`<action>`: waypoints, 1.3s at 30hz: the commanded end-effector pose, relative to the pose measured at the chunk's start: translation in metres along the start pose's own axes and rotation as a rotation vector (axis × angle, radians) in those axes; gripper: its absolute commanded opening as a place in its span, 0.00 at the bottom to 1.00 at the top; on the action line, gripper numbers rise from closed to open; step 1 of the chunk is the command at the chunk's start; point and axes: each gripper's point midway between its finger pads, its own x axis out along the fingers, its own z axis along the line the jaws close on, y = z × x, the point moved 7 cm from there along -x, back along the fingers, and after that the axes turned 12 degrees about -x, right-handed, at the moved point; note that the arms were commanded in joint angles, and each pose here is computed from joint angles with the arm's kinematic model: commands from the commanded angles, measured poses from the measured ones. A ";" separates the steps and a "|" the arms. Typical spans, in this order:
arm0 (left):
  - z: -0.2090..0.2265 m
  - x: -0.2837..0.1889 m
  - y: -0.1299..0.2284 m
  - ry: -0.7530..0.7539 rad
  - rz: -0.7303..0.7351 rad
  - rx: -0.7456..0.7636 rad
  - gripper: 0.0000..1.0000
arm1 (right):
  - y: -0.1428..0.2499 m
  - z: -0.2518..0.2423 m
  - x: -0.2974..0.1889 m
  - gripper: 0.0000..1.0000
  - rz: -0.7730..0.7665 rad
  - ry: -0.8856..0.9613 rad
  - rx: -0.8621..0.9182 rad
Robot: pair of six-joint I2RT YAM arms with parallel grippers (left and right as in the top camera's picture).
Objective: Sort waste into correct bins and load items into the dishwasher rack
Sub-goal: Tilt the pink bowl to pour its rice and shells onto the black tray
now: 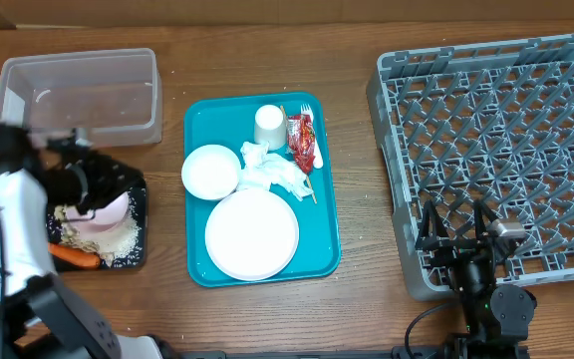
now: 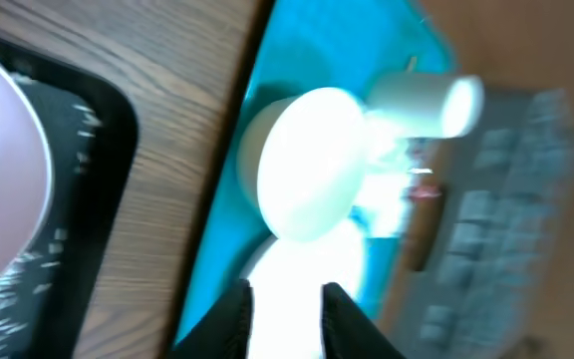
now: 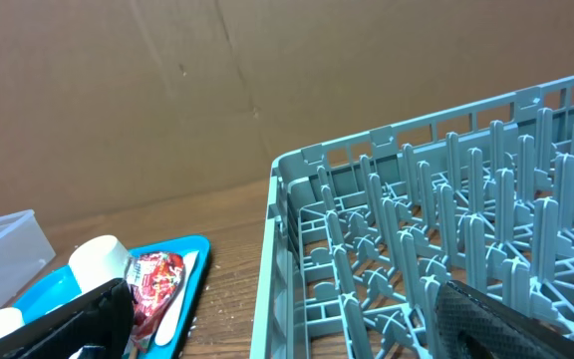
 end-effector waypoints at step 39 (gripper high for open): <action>0.040 0.064 -0.020 -0.764 -0.390 -0.075 0.46 | 0.002 -0.002 0.000 1.00 -0.002 0.010 -0.004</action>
